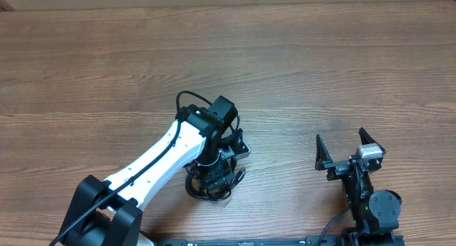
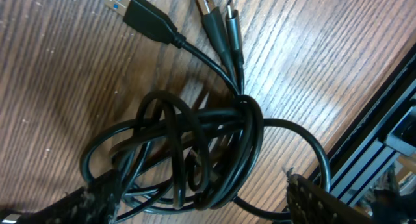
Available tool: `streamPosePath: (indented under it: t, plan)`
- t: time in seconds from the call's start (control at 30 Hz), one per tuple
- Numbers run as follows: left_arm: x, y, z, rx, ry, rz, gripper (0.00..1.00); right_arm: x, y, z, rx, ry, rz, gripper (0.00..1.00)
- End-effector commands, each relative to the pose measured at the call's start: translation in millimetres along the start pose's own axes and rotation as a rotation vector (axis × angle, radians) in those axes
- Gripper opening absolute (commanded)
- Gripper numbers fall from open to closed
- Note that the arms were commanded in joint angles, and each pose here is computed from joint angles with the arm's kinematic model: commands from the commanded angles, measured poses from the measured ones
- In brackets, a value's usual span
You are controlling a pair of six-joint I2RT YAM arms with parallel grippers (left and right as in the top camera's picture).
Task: Untangle cables
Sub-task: 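Close the left gripper on the tangled black cables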
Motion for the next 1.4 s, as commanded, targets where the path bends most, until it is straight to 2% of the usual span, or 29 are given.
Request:
streamPosePath:
  t: [0.0,0.13,0.27,0.43,0.5,0.6,1.07,1.37]
  plan:
    - [-1.8,3.9,-4.5,-0.033,0.008,0.009,0.82,-2.0,0.1,1.7,0.006,-0.002,-0.004,1.00]
    - [-1.3,4.2,-4.3,-0.033,0.006,0.006,0.85,-2.0,0.1,1.7,0.006,-0.002,-0.004,1.00]
    - [2.4,4.6,-3.5,-0.029,0.010,-0.011,0.73,-2.0,0.1,1.7,0.006,-0.002,-0.004,1.00]
    - [-1.0,8.5,-3.5,-0.033,0.008,0.000,0.74,-2.0,0.1,1.7,0.006,-0.002,-0.004,1.00]
    - [-3.1,11.5,-3.1,-0.033,0.006,0.006,0.68,-2.0,0.1,1.7,0.006,-0.002,-0.004,1.00]
    - [-3.0,15.3,-2.3,-0.032,0.008,0.001,0.50,-2.0,0.1,1.7,0.006,-0.002,-0.004,1.00]
    - [-3.7,29.4,0.4,-0.030,0.002,-0.015,0.48,-2.0,0.1,1.7,0.006,-0.002,-0.004,1.00]
    - [-10.5,37.0,0.7,-0.033,-0.020,0.003,0.27,-2.0,0.1,1.7,0.006,-0.002,-0.004,1.00]
Point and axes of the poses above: each gripper's point midway between its finger pads, its own y axis out along the fingers, its own z axis along the line the jaws close on, x = y × z, the point moved 3 cm from there along -y, back along the fingers, and after that the axes turned 15 degrees about -y, right-handed, at the moved point
